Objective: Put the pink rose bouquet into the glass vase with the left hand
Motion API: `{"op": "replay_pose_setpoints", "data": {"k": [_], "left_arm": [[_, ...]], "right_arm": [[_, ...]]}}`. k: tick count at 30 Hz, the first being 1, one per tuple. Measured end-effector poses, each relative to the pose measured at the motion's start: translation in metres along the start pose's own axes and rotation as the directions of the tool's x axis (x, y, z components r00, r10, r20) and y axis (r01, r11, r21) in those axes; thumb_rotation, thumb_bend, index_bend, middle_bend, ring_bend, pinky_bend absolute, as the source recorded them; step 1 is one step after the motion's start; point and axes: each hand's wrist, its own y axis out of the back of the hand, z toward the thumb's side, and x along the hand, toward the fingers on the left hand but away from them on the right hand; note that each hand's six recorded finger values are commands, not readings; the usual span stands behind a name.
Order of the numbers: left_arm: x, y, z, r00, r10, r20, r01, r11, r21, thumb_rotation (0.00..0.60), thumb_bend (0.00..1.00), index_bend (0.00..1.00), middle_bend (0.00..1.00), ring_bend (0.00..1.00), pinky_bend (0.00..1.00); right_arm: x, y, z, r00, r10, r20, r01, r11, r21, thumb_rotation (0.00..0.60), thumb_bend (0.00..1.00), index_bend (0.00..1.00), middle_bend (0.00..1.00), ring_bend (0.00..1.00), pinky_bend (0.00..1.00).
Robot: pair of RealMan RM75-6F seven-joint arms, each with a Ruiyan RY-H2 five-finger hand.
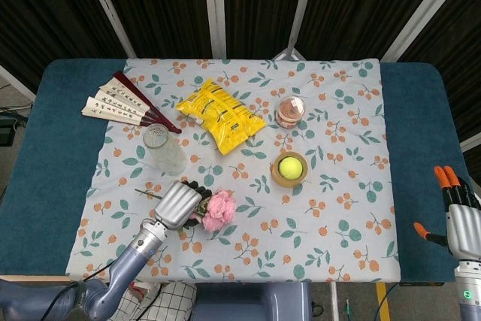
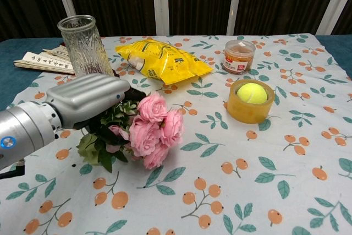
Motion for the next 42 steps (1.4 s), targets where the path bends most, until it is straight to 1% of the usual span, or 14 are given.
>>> {"op": "replay_pose_setpoints", "data": {"k": [5, 10, 11, 14, 15, 18, 22, 27, 30, 32, 33, 36, 39, 42], "left_arm": [[-0.002, 0.034, 0.009, 0.993, 0.110, 0.042, -0.107, 0.992, -0.067, 0.600, 0.48, 0.44, 0.49, 0.41, 0.55], [-0.009, 0.080, 0.017, 0.980, 0.193, 0.053, -0.179, 0.964, -0.196, 0.600, 0.47, 0.45, 0.49, 0.41, 0.55], [-0.010, 0.089, 0.019, 0.977, 0.208, 0.054, -0.191, 0.954, -0.231, 0.600, 0.47, 0.45, 0.49, 0.41, 0.55], [-0.014, 0.126, 0.023, 0.962, 0.269, 0.050, -0.235, 0.905, -0.354, 0.600, 0.47, 0.45, 0.48, 0.41, 0.55], [-0.015, 0.144, 0.022, 0.954, 0.297, 0.045, -0.258, 0.885, -0.387, 0.600, 0.46, 0.45, 0.48, 0.41, 0.55], [-0.018, 0.186, 0.015, 0.935, 0.355, 0.023, -0.312, 0.850, -0.424, 0.600, 0.46, 0.45, 0.48, 0.41, 0.54], [-0.019, 0.224, 0.006, 0.917, 0.400, -0.010, -0.358, 0.810, -0.465, 0.600, 0.46, 0.46, 0.48, 0.41, 0.54], [-0.017, 0.258, -0.003, 0.889, 0.457, -0.038, -0.402, 0.736, -0.544, 0.600, 0.46, 0.46, 0.50, 0.41, 0.54], [-0.015, 0.269, -0.013, 0.872, 0.484, -0.068, -0.430, 0.693, -0.579, 0.600, 0.46, 0.46, 0.49, 0.41, 0.54], [-0.013, 0.270, -0.020, 0.864, 0.496, -0.089, -0.444, 0.666, -0.600, 0.600, 0.46, 0.46, 0.49, 0.41, 0.54], [-0.012, 0.269, -0.025, 0.860, 0.499, -0.106, -0.450, 0.644, -0.618, 0.600, 0.46, 0.46, 0.49, 0.41, 0.54], [-0.006, 0.263, -0.042, 0.851, 0.503, -0.151, -0.467, 0.595, -0.654, 0.600, 0.46, 0.46, 0.49, 0.41, 0.54], [0.000, 0.254, -0.061, 0.846, 0.496, -0.196, -0.484, 0.560, -0.673, 0.600, 0.46, 0.46, 0.49, 0.41, 0.54], [0.008, 0.243, -0.076, 0.849, 0.474, -0.232, -0.486, 0.531, -0.694, 0.600, 0.45, 0.46, 0.49, 0.41, 0.54]], "right_arm": [[0.000, -0.002, 0.000, 1.000, 0.006, 0.005, -0.006, 1.000, 0.004, 0.600, 0.16, 0.07, 0.00, 0.01, 0.20], [-0.001, -0.004, 0.001, 1.000, 0.017, 0.005, -0.017, 1.000, 0.013, 0.600, 0.16, 0.07, 0.00, 0.01, 0.20], [-0.001, -0.005, 0.002, 1.000, 0.018, 0.005, -0.018, 1.000, 0.014, 0.600, 0.16, 0.07, 0.00, 0.01, 0.20], [-0.001, -0.007, 0.003, 1.000, 0.026, 0.005, -0.026, 0.999, 0.019, 0.600, 0.16, 0.07, 0.00, 0.01, 0.20], [-0.001, -0.007, 0.003, 1.000, 0.027, 0.005, -0.027, 0.999, 0.021, 0.600, 0.16, 0.08, 0.00, 0.01, 0.20], [-0.001, -0.009, 0.005, 0.999, 0.032, 0.005, -0.032, 0.999, 0.028, 0.600, 0.16, 0.08, 0.00, 0.01, 0.20], [-0.002, -0.011, 0.007, 0.999, 0.037, 0.002, -0.037, 0.999, 0.035, 0.600, 0.15, 0.08, 0.00, 0.01, 0.20], [-0.002, -0.012, 0.008, 0.999, 0.038, 0.000, -0.038, 0.999, 0.034, 0.600, 0.16, 0.08, 0.00, 0.01, 0.20], [-0.002, -0.012, 0.008, 0.999, 0.036, 0.000, -0.036, 0.999, 0.031, 0.600, 0.16, 0.08, 0.00, 0.01, 0.20], [-0.003, -0.012, 0.009, 0.999, 0.036, -0.003, -0.036, 0.999, 0.030, 0.600, 0.16, 0.08, 0.00, 0.01, 0.20], [-0.002, -0.012, 0.009, 0.999, 0.035, -0.004, -0.035, 0.999, 0.028, 0.600, 0.16, 0.08, 0.00, 0.01, 0.20], [-0.002, -0.011, 0.008, 1.000, 0.031, -0.004, -0.031, 0.999, 0.025, 0.600, 0.16, 0.08, 0.00, 0.01, 0.20], [-0.002, -0.010, 0.008, 1.000, 0.029, -0.003, -0.029, 0.999, 0.021, 0.600, 0.16, 0.08, 0.00, 0.01, 0.20], [-0.002, -0.009, 0.007, 1.000, 0.026, 0.000, -0.026, 1.000, 0.017, 0.600, 0.16, 0.08, 0.00, 0.01, 0.20]]}}
